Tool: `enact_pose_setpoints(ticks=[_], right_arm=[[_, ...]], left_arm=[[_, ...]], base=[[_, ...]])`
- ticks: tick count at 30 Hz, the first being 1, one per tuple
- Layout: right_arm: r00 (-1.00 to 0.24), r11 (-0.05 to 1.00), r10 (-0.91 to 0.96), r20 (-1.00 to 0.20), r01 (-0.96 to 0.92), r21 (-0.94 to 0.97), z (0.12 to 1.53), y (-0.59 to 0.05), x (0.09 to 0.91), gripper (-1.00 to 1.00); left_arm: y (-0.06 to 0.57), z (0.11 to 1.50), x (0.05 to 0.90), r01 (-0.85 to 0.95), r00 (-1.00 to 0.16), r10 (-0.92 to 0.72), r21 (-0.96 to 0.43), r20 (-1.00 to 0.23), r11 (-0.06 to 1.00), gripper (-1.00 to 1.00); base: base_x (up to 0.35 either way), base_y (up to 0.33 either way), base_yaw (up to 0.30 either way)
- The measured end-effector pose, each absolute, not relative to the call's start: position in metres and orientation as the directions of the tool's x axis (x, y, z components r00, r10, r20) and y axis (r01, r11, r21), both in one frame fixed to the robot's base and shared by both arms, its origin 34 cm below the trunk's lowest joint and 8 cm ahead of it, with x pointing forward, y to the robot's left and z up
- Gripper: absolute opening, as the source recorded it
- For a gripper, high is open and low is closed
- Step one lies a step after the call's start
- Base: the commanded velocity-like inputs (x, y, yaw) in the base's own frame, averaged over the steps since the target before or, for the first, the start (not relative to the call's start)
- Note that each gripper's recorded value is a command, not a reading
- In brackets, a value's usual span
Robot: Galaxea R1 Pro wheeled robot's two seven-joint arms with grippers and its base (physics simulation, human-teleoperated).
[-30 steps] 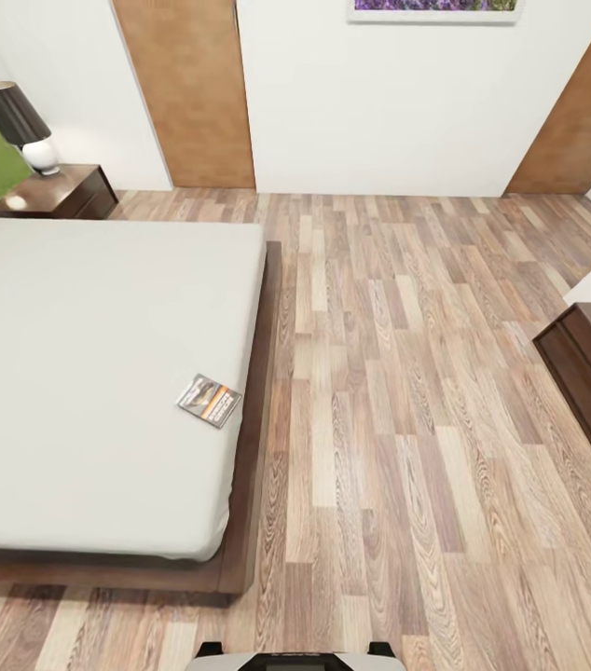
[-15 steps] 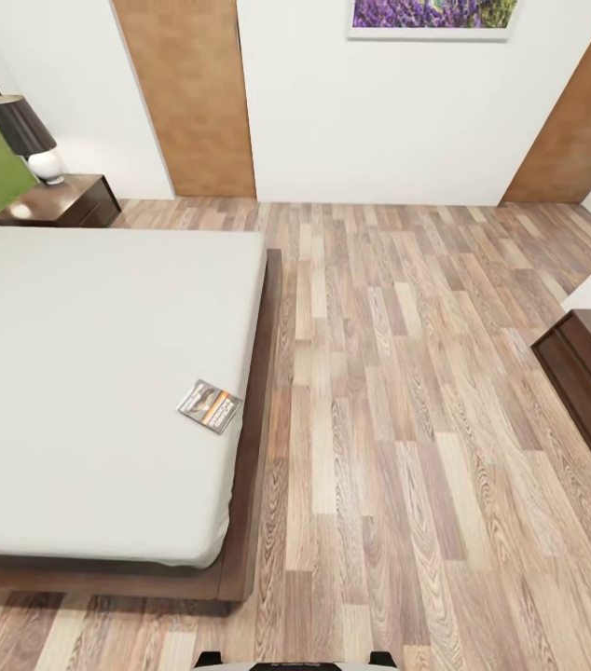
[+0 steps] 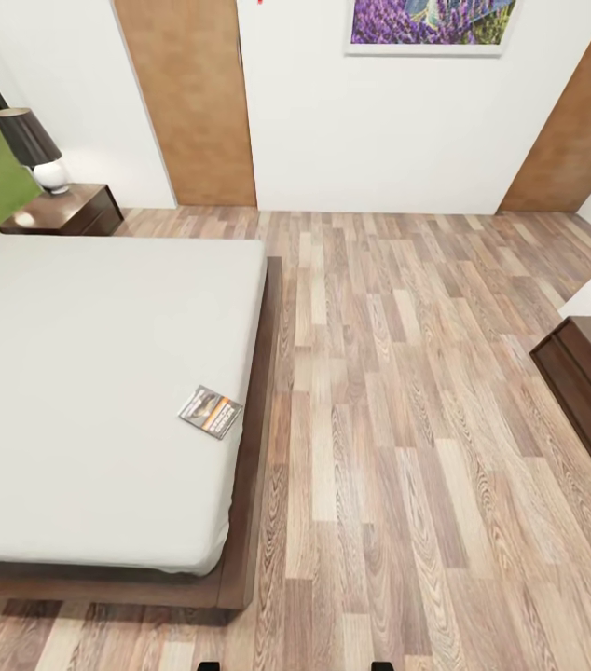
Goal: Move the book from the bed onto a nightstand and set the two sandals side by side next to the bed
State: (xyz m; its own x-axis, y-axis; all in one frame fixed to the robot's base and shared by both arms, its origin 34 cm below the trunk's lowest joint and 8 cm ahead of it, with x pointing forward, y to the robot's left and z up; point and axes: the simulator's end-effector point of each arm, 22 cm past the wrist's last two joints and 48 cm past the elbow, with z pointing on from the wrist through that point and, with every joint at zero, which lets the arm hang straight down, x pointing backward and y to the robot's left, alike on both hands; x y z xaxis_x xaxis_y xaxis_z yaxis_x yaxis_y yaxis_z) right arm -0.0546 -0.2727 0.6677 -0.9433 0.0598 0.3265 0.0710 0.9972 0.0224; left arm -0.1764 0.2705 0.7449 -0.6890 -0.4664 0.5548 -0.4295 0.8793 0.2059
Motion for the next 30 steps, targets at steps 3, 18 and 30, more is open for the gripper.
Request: enact_pose_setpoints(ticks=[3,18,30], right_arm=[[-0.945,0.997,0.06,0.321,0.071,0.023,0.667,-0.273,-0.053,1.0],[-0.952,0.997,0.059,0.3,0.07,0.025,0.663,-0.272,-0.045,1.0],[-0.958,0.997,0.059,0.28,0.069,0.026,0.66,-0.273,-0.038,1.0]], left_arm=[[0.27,0.743,-0.175,-0.43,-0.692,-0.466,0.204,0.551,0.879,1.0],[0.27,0.737,-0.169,-0.435,-0.705,-0.466,0.193,0.534,0.879,1.0],[0.27,0.731,-0.163,-0.439,-0.715,-0.466,0.185,0.52,0.879,1.0]], base=[[0.0,0.0,0.0],[0.0,0.0,0.0],[0.0,0.0,0.0]])
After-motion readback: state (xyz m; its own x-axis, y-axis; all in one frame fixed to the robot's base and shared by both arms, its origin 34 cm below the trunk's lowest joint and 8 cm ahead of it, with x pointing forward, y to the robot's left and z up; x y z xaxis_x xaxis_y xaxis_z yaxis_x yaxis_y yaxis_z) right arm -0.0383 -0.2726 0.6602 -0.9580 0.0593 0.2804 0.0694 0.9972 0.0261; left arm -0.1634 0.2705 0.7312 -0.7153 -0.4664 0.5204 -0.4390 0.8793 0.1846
